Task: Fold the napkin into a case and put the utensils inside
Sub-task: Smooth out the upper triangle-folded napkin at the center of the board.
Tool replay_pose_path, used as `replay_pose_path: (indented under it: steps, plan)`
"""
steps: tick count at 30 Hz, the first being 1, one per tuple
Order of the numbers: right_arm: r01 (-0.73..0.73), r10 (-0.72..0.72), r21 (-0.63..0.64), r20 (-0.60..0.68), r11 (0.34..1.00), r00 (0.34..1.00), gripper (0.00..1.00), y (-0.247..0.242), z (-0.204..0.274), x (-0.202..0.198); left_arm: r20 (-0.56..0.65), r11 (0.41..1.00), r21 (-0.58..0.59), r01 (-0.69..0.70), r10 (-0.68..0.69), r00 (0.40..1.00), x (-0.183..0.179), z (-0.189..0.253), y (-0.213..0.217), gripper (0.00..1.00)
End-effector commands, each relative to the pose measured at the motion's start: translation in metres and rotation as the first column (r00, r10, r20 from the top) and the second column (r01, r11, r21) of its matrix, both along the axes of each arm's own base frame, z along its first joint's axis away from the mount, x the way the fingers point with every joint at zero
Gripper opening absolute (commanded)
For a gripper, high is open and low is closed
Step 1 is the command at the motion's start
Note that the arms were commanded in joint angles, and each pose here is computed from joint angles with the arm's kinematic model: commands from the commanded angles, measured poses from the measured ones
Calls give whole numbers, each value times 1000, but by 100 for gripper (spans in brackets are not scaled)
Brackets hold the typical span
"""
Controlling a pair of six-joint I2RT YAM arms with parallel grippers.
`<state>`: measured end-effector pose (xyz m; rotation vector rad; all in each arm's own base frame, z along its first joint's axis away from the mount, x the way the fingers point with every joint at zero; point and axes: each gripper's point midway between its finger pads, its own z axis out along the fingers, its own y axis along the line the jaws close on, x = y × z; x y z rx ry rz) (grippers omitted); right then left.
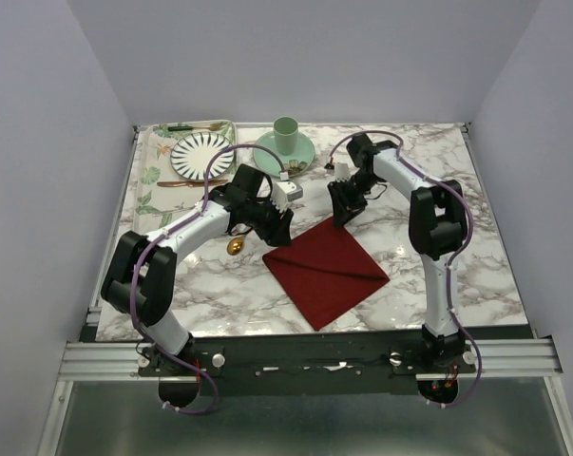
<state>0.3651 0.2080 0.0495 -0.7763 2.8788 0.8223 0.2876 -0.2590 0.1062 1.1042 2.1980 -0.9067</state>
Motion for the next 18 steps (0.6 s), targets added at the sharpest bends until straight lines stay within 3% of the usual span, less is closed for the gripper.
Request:
replay_pose_path:
  steps: [1, 18]
  plan:
    - [-3, 3, -26, 7, 1000, 1000, 40, 3, -10, 7, 16, 1000, -31, 0, 1, 1000, 9, 8, -6, 52]
    - [-27, 27, -24, -6, 999, 1000, 35, 13, -17, 5, 11, 1000, -22, -7, 8, 1000, 8, 5, -2, 52]
